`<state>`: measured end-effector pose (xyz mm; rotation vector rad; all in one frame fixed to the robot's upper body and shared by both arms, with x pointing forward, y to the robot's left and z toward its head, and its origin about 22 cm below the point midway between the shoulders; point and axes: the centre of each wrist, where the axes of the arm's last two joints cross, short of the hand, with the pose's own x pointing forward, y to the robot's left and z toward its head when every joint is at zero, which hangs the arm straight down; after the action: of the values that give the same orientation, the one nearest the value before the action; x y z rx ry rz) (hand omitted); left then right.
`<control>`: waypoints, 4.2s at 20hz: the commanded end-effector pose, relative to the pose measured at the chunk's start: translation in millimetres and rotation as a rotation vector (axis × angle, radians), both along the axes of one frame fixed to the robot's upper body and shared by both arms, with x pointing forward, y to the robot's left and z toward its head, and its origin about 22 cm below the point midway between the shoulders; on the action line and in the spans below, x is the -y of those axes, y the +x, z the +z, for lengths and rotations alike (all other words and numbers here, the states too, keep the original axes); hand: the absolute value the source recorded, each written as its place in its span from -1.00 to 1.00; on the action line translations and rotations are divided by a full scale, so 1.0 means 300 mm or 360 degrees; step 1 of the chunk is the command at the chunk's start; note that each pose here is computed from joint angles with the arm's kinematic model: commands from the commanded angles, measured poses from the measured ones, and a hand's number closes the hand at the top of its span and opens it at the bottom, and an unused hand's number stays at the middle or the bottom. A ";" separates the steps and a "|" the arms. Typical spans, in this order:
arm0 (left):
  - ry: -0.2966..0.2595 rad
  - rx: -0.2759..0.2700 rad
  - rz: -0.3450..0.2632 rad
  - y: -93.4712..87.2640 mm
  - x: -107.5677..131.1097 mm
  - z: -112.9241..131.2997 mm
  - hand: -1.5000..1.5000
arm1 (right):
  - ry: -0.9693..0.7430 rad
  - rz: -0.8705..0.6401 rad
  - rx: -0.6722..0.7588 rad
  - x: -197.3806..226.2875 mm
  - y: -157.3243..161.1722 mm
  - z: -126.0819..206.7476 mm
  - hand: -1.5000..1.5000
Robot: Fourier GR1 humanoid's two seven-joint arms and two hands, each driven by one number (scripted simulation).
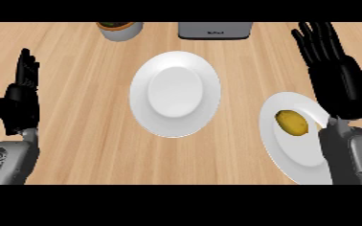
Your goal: Pick the lemon from the plate and place it in the plate
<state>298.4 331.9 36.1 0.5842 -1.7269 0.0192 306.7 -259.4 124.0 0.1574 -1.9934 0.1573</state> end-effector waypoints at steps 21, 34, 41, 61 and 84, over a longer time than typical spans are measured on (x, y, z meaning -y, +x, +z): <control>-0.0115 -0.0385 -0.0535 0.015 0.194 0.023 0.00 | -0.0880 0.0294 0.0164 0.211 -0.195 -0.316 -1.00; -0.0118 -0.0401 -0.0524 0.029 0.254 0.017 0.00 | -0.1723 0.0333 -0.0211 0.435 -0.152 0.096 -1.00; -0.0100 -0.0372 -0.0549 0.038 0.218 0.009 0.00 | -0.1852 0.0392 -0.0339 0.352 -0.073 0.097 -1.00; -0.0109 -0.0379 -0.0536 0.005 0.266 0.049 0.00 | -0.2128 0.0521 -0.0506 0.248 0.017 -0.200 -1.00; -0.0114 -0.0395 -0.0522 0.016 0.238 0.017 0.00 | -0.2074 0.0364 -0.0334 0.279 0.106 -0.396 1.00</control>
<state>297.0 255.4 41.2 0.2183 -1.5589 -0.2260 334.8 -341.2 12.3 -0.4048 -1.2943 1.4628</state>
